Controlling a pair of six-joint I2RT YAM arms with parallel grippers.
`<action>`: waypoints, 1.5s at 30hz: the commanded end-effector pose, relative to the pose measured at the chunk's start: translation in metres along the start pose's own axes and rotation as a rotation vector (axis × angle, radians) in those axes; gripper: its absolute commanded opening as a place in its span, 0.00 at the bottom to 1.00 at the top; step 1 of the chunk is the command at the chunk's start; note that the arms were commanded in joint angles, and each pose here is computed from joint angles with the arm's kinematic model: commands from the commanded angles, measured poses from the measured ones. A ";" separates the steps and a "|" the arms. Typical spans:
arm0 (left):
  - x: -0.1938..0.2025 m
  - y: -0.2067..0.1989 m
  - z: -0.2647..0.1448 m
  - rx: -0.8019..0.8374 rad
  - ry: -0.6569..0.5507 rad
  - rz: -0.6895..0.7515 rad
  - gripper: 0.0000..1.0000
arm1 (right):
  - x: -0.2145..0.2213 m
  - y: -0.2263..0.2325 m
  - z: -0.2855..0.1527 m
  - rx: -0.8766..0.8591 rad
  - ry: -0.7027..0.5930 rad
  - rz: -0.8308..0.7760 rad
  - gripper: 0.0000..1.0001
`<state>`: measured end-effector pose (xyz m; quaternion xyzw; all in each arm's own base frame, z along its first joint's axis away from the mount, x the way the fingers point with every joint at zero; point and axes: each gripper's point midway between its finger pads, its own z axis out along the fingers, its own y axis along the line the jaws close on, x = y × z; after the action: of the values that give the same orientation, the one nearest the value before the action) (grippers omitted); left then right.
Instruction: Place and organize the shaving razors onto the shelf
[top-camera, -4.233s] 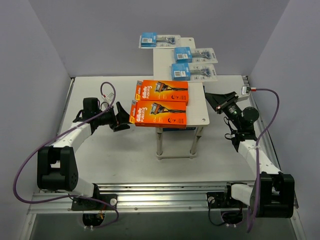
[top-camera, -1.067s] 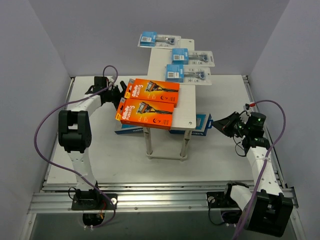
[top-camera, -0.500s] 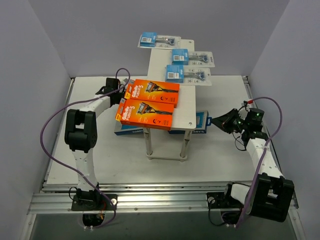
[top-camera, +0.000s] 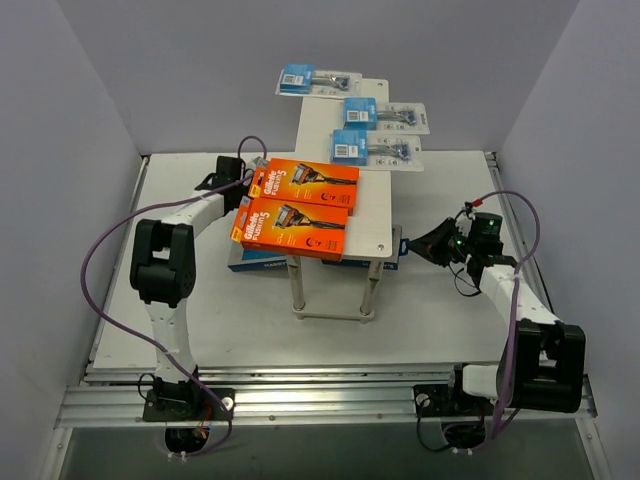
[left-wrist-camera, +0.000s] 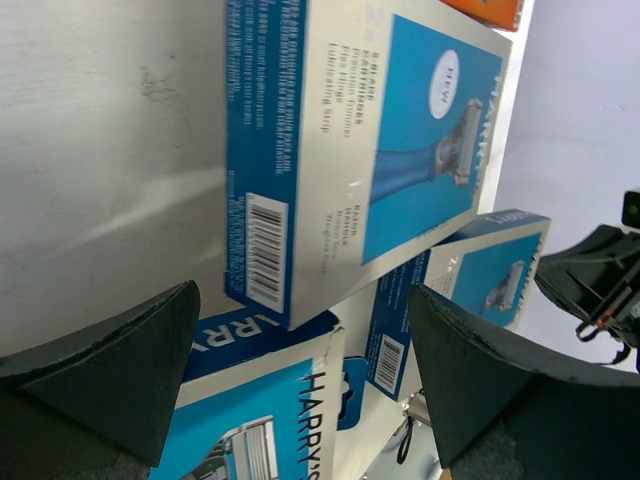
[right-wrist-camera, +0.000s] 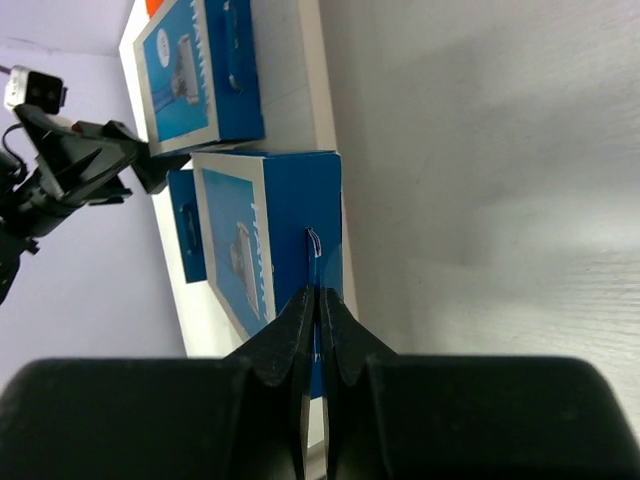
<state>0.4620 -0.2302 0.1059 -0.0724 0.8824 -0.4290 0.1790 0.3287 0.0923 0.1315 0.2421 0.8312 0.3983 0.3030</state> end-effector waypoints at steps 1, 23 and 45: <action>-0.007 -0.042 -0.016 0.102 -0.038 0.096 0.94 | -0.026 0.014 0.001 -0.019 -0.074 -0.072 0.00; 0.010 -0.070 -0.012 0.195 -0.001 0.140 0.94 | -0.034 0.011 0.041 -0.036 -0.046 -0.073 0.00; 0.018 -0.070 -0.008 0.206 0.030 0.144 0.94 | -0.029 0.017 0.055 -0.019 -0.039 -0.087 0.06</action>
<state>0.4430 -0.2663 0.1269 -0.0203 0.8593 -0.4811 0.1724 0.3742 0.1138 0.0981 0.2249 0.8432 0.3885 0.2960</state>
